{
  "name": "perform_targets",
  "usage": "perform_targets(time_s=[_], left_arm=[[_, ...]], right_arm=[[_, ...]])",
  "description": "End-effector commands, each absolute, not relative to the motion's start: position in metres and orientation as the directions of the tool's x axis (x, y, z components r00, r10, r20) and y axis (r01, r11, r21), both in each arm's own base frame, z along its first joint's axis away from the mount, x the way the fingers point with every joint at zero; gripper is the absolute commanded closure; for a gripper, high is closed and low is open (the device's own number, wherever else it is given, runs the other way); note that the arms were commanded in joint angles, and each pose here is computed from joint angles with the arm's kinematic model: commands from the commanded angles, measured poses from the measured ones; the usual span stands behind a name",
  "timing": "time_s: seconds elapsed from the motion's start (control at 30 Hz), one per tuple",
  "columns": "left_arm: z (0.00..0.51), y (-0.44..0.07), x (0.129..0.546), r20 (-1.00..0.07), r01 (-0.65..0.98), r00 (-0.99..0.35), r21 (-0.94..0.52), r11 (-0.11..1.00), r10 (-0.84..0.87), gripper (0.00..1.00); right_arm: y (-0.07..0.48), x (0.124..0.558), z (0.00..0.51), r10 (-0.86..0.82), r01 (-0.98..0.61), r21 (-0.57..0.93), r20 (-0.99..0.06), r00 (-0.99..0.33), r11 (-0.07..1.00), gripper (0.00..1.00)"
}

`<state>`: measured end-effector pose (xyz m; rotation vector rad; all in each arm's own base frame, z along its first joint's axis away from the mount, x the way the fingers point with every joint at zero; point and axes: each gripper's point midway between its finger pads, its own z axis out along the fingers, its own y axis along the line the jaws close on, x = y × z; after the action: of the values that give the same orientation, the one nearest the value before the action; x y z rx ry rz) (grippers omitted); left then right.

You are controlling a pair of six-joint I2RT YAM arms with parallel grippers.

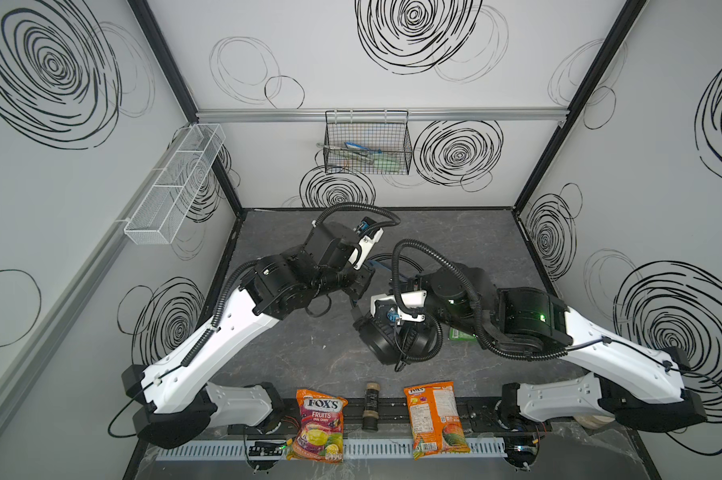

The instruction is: Wrap the headphones

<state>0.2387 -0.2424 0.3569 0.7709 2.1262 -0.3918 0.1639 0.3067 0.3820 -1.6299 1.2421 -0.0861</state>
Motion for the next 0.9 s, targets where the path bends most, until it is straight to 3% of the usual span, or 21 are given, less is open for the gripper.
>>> perform_targets(time_s=[0.0, 0.3, 0.57, 0.87], left_arm=[[0.376, -0.24, 0.224, -0.826, 0.696, -0.421, -0.03, 0.717, 0.374, 1.0], [0.38, -0.247, 0.223, -0.832, 0.708, -0.423, -0.057, 0.704, 0.359, 1.0], [0.358, -0.244, 0.235, -0.781, 0.652, -0.503, -0.06, 0.756, 0.371, 1.0], [0.333, -0.238, 0.252, -0.7, 0.569, -0.617, -0.079, 0.819, 0.36, 1.0]], right_arm=[[0.286, 0.174, 0.413, -0.686, -0.659, -0.721, -0.592, 0.424, 0.215, 0.76], [0.289, 0.18, 0.372, -0.683, -0.725, -0.661, -0.621, 0.384, 0.193, 0.78], [0.291, 0.186, 0.329, -0.704, -0.774, -0.614, -0.618, 0.351, 0.153, 0.77], [0.287, 0.2, 0.323, -0.688, -0.771, -0.599, -0.653, 0.317, 0.214, 0.65]])
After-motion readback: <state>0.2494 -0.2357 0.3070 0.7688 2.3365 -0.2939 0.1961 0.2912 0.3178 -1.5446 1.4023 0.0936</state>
